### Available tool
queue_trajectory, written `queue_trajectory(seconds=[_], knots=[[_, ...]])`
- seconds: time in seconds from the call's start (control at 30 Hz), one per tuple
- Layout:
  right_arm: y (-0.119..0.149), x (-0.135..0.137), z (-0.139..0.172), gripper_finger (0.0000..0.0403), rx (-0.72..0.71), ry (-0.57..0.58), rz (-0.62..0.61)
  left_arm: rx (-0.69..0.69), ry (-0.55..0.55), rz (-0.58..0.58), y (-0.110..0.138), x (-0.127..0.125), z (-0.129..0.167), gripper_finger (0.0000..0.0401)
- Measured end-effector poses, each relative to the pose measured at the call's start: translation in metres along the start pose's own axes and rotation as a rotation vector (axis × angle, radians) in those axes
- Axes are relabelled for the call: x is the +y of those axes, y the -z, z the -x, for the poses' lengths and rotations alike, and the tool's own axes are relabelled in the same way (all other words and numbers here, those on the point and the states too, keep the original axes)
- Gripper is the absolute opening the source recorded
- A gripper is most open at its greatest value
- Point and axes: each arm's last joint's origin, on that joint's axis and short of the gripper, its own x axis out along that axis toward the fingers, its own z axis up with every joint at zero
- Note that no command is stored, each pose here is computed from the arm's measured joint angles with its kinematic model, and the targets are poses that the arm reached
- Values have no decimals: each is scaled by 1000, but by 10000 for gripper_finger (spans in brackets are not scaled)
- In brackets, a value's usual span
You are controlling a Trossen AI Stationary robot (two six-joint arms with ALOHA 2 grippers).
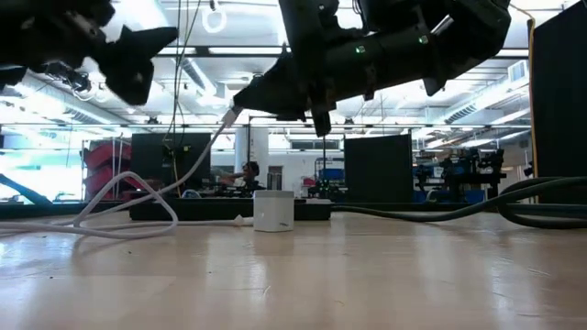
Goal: Insert USB
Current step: Insert the charger cable into the charger adapter
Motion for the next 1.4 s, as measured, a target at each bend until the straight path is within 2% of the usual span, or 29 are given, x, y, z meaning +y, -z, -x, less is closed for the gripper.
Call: queue_trajectory(seconds=[0.13,0.23,0.4,0.57,0.73,0.83,1.0,1.17,1.4], knots=[[-6,-3,-1,0,-44,-2,-11,143,-62,40,8,-1,-9,229],[-9,-5,-2,0,-72,-3,-18,205,-157,71,13,0,-15,229],[-14,-5,-2,0,-112,-38,-15,141,-297,108,15,7,-24,229],[-16,-4,-1,0,-126,-60,-18,117,-340,162,22,19,-31,229],[-14,-4,-1,0,-109,-66,-14,167,-320,173,33,31,-37,229],[-8,-5,-2,0,-41,-60,-23,201,-325,168,34,37,-37,229],[10,-10,-4,2,191,-29,-44,278,-235,160,25,37,-33,229],[4,-1,-10,24,382,63,-3,337,-271,115,14,37,-22,229],[-15,24,-12,69,478,128,87,427,-361,45,9,40,-6,229]])
